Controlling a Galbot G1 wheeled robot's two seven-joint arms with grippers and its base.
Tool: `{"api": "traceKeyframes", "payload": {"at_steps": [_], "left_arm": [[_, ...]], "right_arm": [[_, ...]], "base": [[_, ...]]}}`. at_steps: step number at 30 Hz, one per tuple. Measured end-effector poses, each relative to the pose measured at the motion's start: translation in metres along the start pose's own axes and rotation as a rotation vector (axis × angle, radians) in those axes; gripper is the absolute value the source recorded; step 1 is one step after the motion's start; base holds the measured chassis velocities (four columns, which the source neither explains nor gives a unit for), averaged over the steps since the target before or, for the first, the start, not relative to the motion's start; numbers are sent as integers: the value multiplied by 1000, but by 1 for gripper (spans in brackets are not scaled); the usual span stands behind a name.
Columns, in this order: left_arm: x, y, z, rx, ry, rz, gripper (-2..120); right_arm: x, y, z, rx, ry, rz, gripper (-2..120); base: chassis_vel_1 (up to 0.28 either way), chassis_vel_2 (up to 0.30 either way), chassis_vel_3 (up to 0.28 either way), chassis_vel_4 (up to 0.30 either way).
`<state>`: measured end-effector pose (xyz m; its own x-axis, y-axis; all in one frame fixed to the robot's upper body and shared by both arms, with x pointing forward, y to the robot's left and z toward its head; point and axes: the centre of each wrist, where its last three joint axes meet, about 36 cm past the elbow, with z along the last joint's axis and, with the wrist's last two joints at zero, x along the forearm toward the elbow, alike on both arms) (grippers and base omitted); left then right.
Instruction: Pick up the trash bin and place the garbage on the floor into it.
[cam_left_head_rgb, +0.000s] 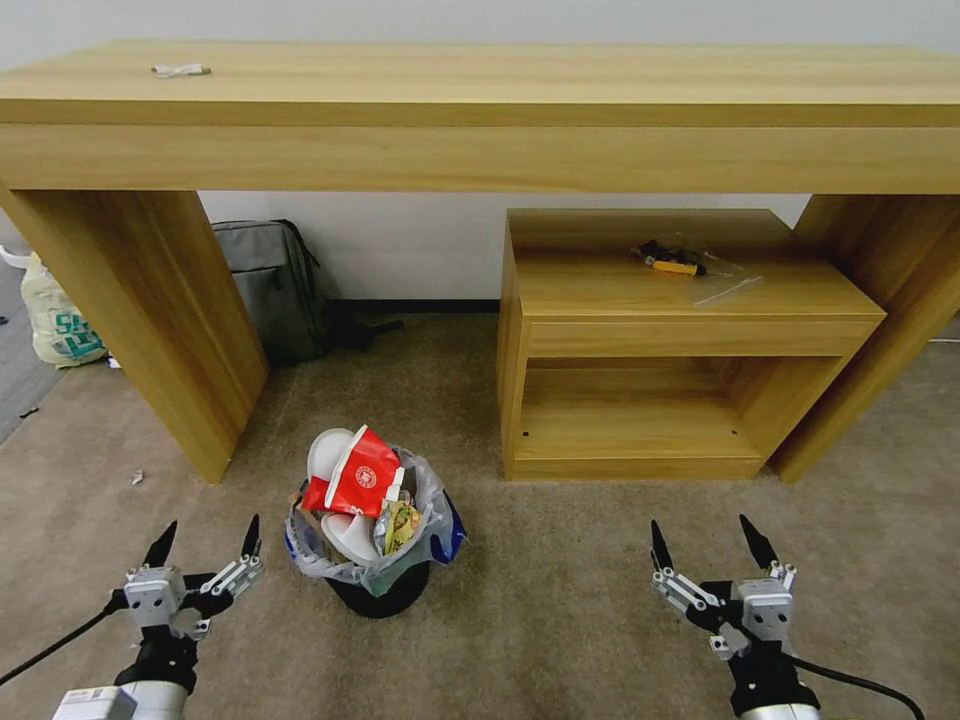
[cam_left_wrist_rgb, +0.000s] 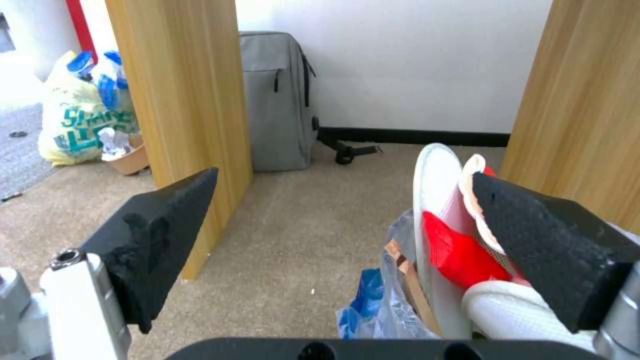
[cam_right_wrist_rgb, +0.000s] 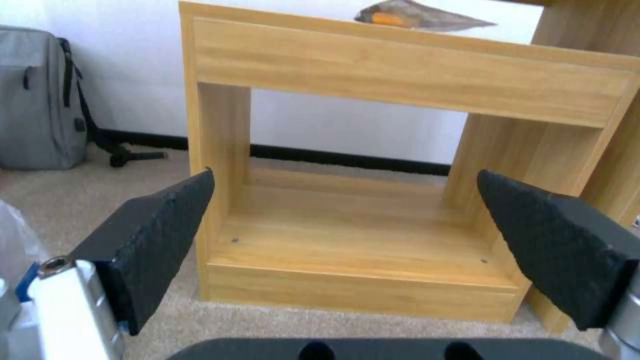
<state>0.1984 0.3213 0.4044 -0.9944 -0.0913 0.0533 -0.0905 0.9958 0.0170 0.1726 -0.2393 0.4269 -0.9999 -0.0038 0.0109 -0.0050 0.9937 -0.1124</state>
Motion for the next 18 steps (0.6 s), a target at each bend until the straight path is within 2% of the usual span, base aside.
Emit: {"api": "traceKeyframes", "payload": {"at_steps": [18], "left_arm": [[-1, 0, -1, -1, 3, 0, 100]], "right_arm": [[0, -2, 0, 13, 2, 2, 100]], "base": [[0, 0, 0, 0]]}}
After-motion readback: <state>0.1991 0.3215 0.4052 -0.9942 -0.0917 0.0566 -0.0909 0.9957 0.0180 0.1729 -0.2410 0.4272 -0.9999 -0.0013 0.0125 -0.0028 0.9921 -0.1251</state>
